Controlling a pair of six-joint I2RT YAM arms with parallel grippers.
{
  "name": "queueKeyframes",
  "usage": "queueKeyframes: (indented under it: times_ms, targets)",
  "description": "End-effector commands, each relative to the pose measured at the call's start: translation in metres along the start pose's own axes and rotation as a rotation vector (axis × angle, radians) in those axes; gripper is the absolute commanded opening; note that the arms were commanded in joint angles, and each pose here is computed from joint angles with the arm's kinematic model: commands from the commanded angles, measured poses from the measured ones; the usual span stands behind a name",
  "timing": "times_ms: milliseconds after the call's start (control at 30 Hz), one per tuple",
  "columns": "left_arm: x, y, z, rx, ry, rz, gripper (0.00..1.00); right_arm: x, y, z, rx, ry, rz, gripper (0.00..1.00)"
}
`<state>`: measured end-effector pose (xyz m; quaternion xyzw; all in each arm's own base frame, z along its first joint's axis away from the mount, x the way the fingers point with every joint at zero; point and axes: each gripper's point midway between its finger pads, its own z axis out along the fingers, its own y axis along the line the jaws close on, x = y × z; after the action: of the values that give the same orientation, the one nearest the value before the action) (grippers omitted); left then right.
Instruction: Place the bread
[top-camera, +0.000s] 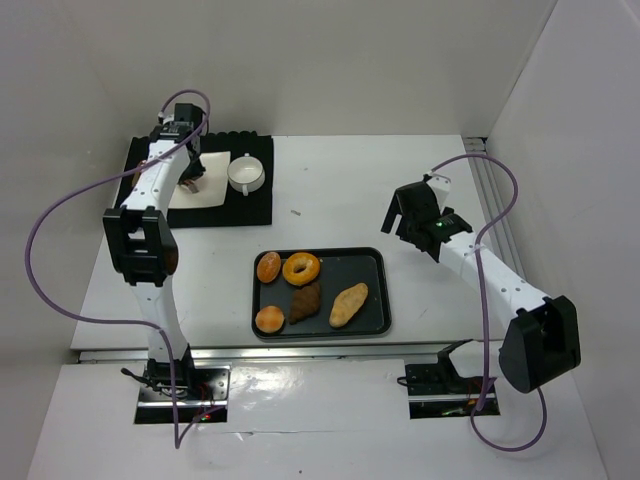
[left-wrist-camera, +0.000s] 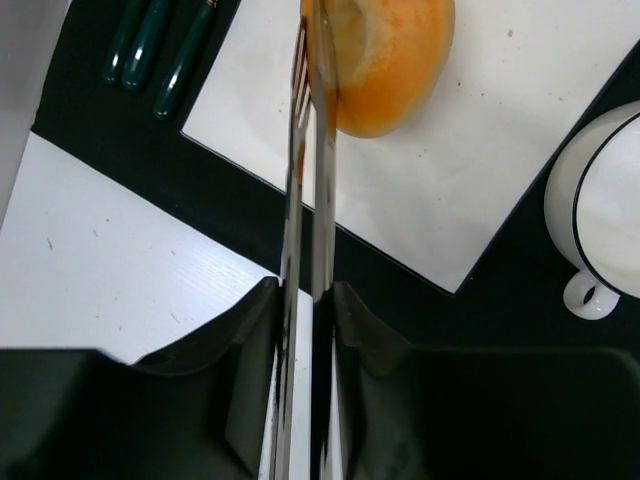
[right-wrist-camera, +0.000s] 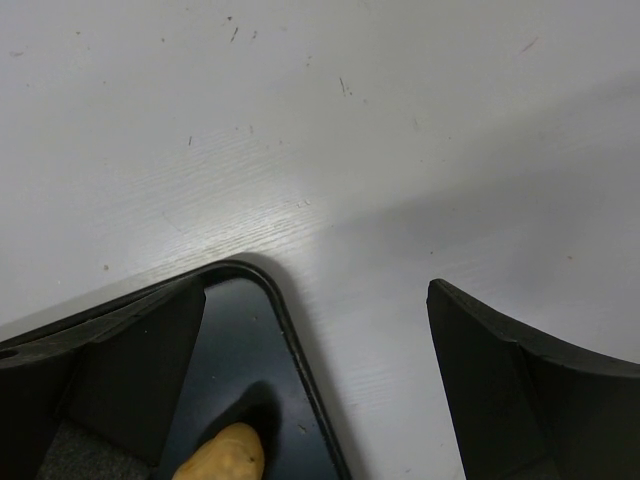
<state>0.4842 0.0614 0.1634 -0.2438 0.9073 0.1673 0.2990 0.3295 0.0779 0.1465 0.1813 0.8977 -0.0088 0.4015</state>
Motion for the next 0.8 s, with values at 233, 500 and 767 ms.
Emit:
queueKeyframes:
  times_ms: [233,500,767]
  targets:
    - [-0.009,-0.006,-0.019,0.034,-0.058,-0.021,0.54,-0.019,0.007,-0.002,-0.014,-0.052,0.014,0.99]
    - [-0.032,0.005,-0.064,0.054,-0.159,-0.058,0.55,-0.018,0.007,-0.006,-0.026,-0.053,0.018,0.99]
    - [-0.032,0.006,-0.111,0.103,-0.223,-0.034,0.55,-0.016,0.007,-0.008,-0.038,-0.055,0.021,0.99]
